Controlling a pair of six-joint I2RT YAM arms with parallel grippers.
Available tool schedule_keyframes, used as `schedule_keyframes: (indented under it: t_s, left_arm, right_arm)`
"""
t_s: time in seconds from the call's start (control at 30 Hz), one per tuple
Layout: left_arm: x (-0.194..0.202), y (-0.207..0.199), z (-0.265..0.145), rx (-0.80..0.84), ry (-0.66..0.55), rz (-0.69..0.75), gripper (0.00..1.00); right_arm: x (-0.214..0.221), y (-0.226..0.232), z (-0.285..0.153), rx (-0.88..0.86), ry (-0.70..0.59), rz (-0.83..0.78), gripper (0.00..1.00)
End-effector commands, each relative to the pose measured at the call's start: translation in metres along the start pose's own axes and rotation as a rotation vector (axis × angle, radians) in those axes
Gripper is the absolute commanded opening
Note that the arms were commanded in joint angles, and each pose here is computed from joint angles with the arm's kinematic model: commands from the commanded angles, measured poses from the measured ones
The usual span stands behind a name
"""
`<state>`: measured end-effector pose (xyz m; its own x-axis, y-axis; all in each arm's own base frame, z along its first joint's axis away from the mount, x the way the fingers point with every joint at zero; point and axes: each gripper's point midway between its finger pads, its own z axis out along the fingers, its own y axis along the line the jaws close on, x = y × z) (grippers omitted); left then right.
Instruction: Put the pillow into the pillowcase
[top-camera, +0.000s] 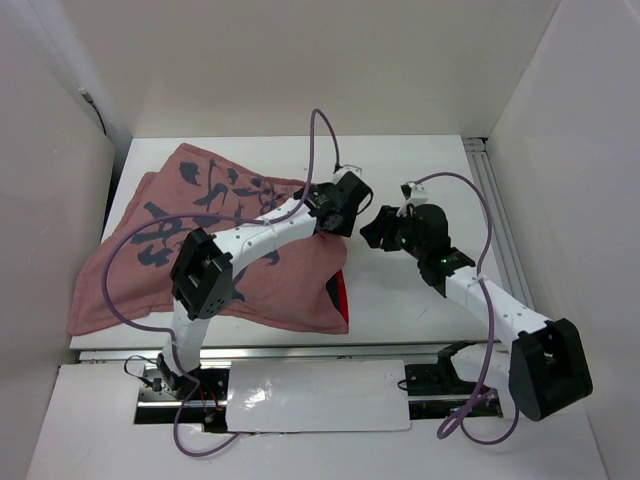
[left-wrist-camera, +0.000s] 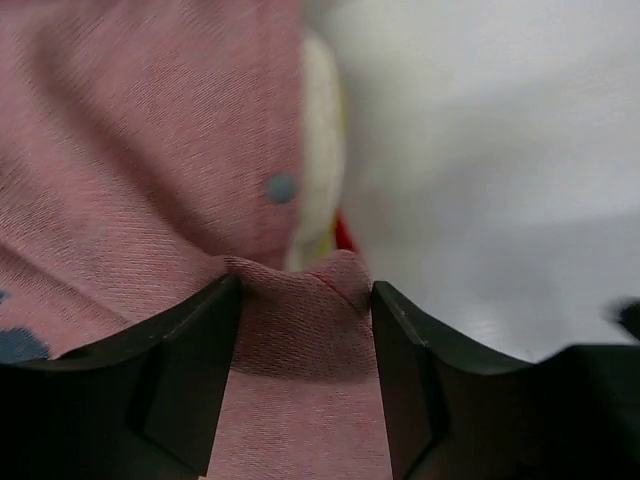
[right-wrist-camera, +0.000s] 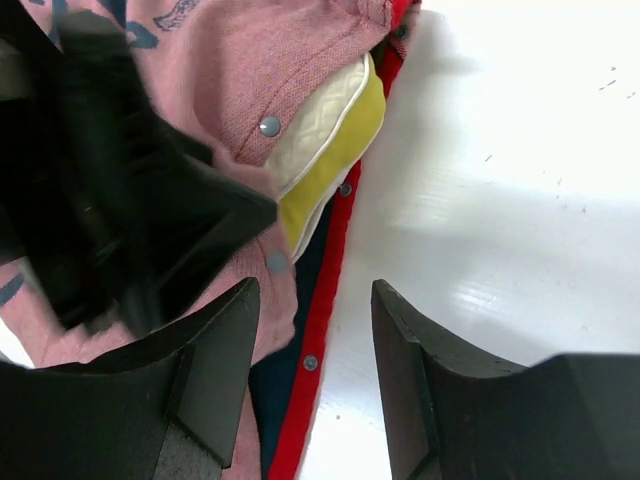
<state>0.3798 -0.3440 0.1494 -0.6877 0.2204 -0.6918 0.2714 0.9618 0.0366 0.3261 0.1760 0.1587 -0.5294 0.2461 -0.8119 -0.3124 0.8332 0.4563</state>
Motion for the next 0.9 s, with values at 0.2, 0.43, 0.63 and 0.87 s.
schedule_keyframes:
  t_s: [0.2,0.43,0.63,0.87]
  left_arm:
    - [0.126,0.040,0.020,-0.210,0.298,-0.093,0.00]
    - [0.162,0.011,-0.056,-0.117,0.244,0.017,0.00]
    - [0.149,-0.006,-0.097,-0.009,0.202,0.067,0.27]
    - [0.078,-0.003,-0.092,-0.171,0.035,0.173,0.91]
  right_arm:
    - [-0.011,0.012,-0.010,-0.048,-0.036,-0.015,0.56]
    - [-0.014,0.016,-0.013,-0.062,-0.043,-0.009,0.56]
    - [-0.015,0.014,-0.019,-0.043,-0.057,-0.009,0.56]
    - [-0.010,-0.031,-0.042,0.230,-0.091,0.134,0.57]
